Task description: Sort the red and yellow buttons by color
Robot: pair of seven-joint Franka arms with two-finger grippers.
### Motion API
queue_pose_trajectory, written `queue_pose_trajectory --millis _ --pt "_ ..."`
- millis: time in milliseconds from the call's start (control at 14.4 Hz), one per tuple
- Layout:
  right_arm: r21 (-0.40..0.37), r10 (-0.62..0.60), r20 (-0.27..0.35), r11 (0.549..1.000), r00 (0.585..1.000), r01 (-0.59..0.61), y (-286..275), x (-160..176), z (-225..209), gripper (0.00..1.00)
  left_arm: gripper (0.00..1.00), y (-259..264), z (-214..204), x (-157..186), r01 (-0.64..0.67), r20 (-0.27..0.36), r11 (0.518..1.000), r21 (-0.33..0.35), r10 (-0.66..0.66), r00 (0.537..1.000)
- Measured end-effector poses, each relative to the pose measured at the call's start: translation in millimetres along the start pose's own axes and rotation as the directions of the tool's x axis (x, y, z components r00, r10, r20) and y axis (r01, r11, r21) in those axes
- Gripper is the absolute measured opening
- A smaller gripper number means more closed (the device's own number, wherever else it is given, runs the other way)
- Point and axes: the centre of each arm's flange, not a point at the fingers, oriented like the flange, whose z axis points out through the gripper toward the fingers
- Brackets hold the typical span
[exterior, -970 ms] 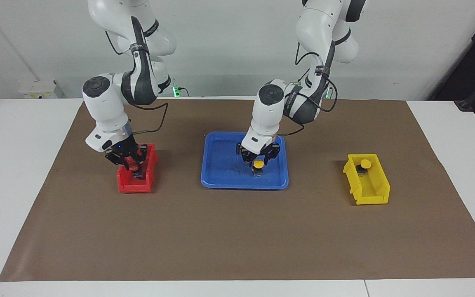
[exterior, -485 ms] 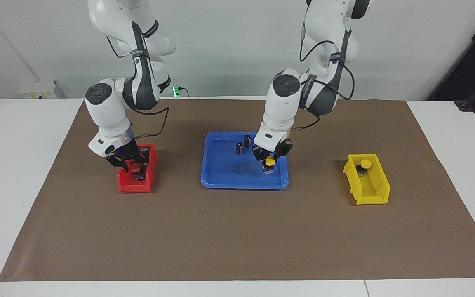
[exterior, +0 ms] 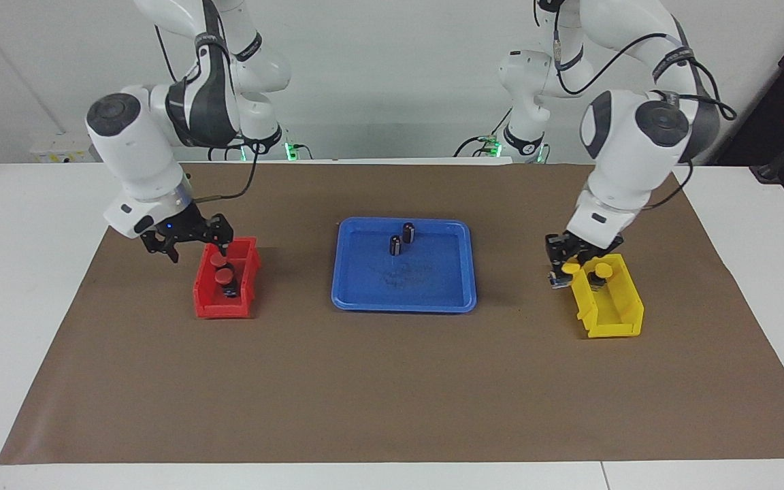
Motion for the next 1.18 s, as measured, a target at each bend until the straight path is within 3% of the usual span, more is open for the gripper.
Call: queue_pose_trajectory --millis 139,416,901,1178 --pt "-0.001 0.02 -0.002 1.0 1.0 -0.02 2.8 -6.4 -48.9 1.0 0.41 -42.5 12.1 5.4 -0.017 -0.019 1.0 0.002 0.017 1.0" --pt "-0.001 0.082 0.03 0.997 0.996 -0.082 33.5 -24.2 -100.1 1.0 0.41 -63.3 49.3 5.5 -0.024 -0.057 1.0 0.005 0.024 0.998" --pt "-0.003 0.175 0.044 0.984 0.983 -0.175 84.8 -33.4 -99.1 1.0 0.41 -73.2 95.6 -5.4 -0.052 -0.07 0.999 0.011 0.053 0.996" --pt "-0.006 0.164 0.054 0.986 0.985 -0.164 78.5 -32.8 -98.5 1.0 0.41 -73.8 121.7 -11.3 -0.056 -0.07 0.998 0.013 0.057 0.996"
